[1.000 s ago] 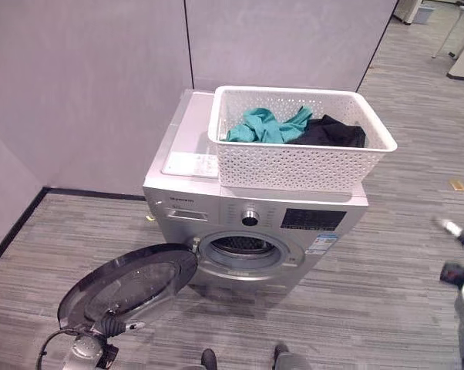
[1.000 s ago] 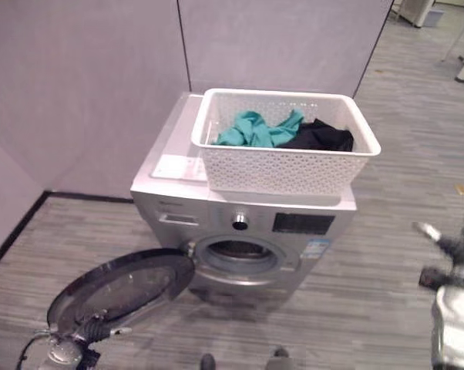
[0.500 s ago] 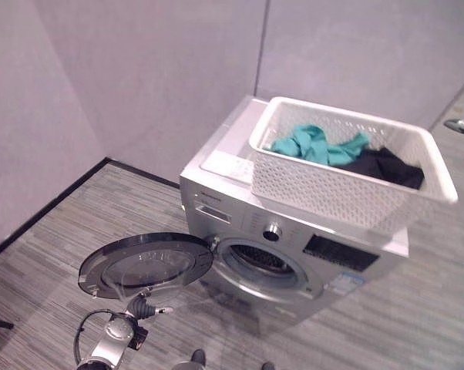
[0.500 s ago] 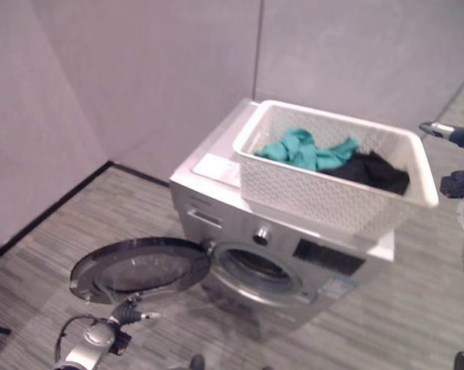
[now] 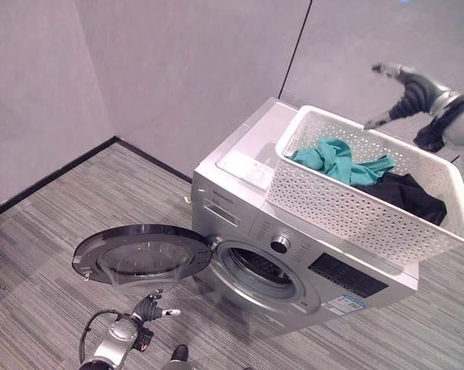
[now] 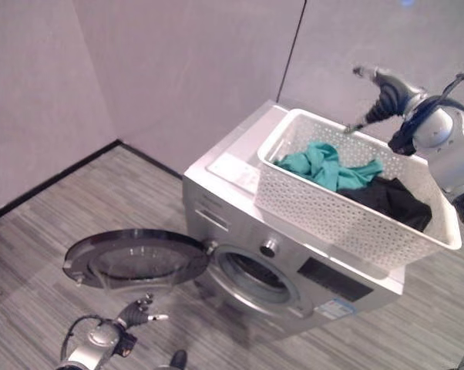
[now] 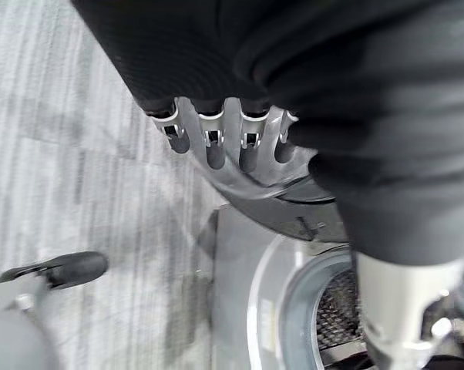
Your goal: Grab the laundry basket,head to the washer,open it,put in the laundry and shut it.
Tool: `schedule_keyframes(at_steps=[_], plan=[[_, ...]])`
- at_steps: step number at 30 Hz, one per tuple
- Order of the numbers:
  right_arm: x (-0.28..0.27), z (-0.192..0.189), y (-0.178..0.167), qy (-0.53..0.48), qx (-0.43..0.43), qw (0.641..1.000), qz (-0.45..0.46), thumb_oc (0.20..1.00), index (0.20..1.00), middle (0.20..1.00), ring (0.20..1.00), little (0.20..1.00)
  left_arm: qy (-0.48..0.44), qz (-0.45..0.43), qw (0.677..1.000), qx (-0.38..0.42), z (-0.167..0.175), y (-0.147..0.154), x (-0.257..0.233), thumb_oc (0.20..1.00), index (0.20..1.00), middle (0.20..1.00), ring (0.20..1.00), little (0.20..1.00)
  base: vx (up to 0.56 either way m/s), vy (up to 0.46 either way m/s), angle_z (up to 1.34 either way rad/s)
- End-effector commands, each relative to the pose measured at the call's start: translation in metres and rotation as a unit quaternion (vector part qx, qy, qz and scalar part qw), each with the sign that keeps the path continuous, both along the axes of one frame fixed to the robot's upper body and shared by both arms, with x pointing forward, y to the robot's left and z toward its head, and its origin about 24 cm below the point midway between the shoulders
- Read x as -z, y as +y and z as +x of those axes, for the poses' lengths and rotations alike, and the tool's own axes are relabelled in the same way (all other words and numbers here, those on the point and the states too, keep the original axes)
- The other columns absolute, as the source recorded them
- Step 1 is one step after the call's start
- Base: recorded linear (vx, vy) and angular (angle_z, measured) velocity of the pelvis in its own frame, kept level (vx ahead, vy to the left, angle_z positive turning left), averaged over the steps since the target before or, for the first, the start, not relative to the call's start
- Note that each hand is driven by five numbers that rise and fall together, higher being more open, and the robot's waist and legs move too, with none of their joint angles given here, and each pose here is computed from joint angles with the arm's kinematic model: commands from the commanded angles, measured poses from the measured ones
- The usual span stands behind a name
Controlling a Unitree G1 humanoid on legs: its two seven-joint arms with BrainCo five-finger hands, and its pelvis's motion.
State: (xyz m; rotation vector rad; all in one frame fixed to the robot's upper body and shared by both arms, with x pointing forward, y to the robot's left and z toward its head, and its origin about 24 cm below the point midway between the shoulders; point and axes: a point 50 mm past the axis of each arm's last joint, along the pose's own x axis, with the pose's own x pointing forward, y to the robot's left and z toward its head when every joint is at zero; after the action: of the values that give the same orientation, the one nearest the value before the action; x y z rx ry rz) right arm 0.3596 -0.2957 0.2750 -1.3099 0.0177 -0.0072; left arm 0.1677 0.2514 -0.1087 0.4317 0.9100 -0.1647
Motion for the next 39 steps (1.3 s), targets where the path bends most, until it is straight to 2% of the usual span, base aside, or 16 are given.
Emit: schedule_keyframes(at_steps=[1, 8, 17, 24, 39], plan=[[-0.018, -0.010, -0.023, 0.003, 0.039, 0.999, -0.029, 1.000, 1.000, 1.000, 1.000, 1.000, 0.011, 0.003, 1.000, 0.007, -0.009, 0.011, 0.001, 1.000, 1.000, 1.000, 1.000, 1.000, 0.04, -0.020, -0.04], [-0.009, -0.011, -0.036, 0.037, 0.064, 0.996, -0.041, 1.000, 1.000, 1.000, 1.000, 1.000, 0.024, -0.007, 1.000, 0.017, -0.012, 0.003, 0.006, 1.000, 1.000, 1.000, 1.000, 1.000, 0.02, -0.031, 0.00], [-0.002, 0.006, -0.012, 0.046, 0.035, 0.998, -0.032, 1.000, 1.000, 1.000, 1.000, 1.000, -0.013, -0.022, 1.000, 0.019, 0.007, -0.007, -0.002, 1.000, 1.000, 1.000, 1.000, 1.000, -0.01, -0.040, 0.00], [0.021, 0.024, 0.011, 0.073, 0.018, 0.997, -0.035, 1.000, 1.000, 1.000, 1.000, 1.000, 0.001, -0.030, 0.999, 0.012, 0.003, -0.015, 0.006, 1.000, 1.000, 1.000, 1.000, 1.000, 0.01, -0.027, -0.02], [0.040, 0.031, 0.018, 0.120, 0.018, 0.989, -0.088, 1.000, 1.000, 1.000, 1.000, 1.000, 0.012, -0.034, 0.999, 0.004, 0.001, -0.020, 0.011, 1.000, 1.000, 1.000, 1.000, 1.000, 0.00, -0.022, 0.06]])
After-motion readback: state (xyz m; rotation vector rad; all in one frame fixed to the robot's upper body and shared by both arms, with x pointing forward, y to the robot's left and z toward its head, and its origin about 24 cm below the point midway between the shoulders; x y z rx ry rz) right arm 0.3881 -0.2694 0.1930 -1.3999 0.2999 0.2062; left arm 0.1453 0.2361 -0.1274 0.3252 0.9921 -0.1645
